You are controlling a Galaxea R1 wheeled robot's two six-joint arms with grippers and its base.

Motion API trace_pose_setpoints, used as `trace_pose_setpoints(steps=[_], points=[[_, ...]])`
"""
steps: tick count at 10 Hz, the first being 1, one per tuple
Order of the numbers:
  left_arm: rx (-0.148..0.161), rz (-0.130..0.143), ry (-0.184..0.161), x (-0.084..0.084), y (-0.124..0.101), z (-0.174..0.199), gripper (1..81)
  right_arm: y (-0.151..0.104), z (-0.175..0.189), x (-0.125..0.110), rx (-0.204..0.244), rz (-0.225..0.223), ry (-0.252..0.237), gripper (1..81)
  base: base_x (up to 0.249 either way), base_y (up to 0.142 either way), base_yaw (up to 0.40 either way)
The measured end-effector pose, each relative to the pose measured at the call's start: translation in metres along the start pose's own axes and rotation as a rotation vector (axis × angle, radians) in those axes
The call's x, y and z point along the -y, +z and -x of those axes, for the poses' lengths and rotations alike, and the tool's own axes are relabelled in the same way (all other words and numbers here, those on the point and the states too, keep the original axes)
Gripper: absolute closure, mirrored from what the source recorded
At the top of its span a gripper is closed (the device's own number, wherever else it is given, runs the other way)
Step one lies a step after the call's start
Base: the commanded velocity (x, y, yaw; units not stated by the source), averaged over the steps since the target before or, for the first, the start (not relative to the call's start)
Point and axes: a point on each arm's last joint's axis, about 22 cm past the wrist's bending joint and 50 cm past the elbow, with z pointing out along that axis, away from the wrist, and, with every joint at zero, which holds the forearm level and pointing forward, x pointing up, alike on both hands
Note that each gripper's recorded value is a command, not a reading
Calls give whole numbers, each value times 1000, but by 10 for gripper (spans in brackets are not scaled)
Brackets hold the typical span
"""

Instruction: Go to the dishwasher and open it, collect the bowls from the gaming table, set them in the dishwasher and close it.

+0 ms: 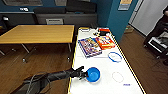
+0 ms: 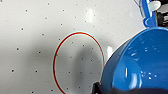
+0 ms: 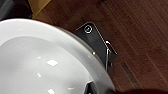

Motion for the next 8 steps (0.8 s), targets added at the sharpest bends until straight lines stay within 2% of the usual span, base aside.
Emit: trace_pose_setpoints(steps=[2,3,4,6,8], points=[[-10,42,50,-16,-35,-12,811,-2,0,-2,0,4,-1,811,0,0,0],[-13,55,66,-14,-57,-14,811,-4,2,-5,6,10,1,811,0,0,0],[-21,51,75,-1,-82,-15,811,-7,4,-7,10,16,1,811,0,0,0],[-36,26,88,33,-135,-10,811,-10,10,-8,18,17,6,811,0,0,0],[-60,8,124,55,-188,0,811,-17,17,-16,30,34,7,811,0,0,0]])
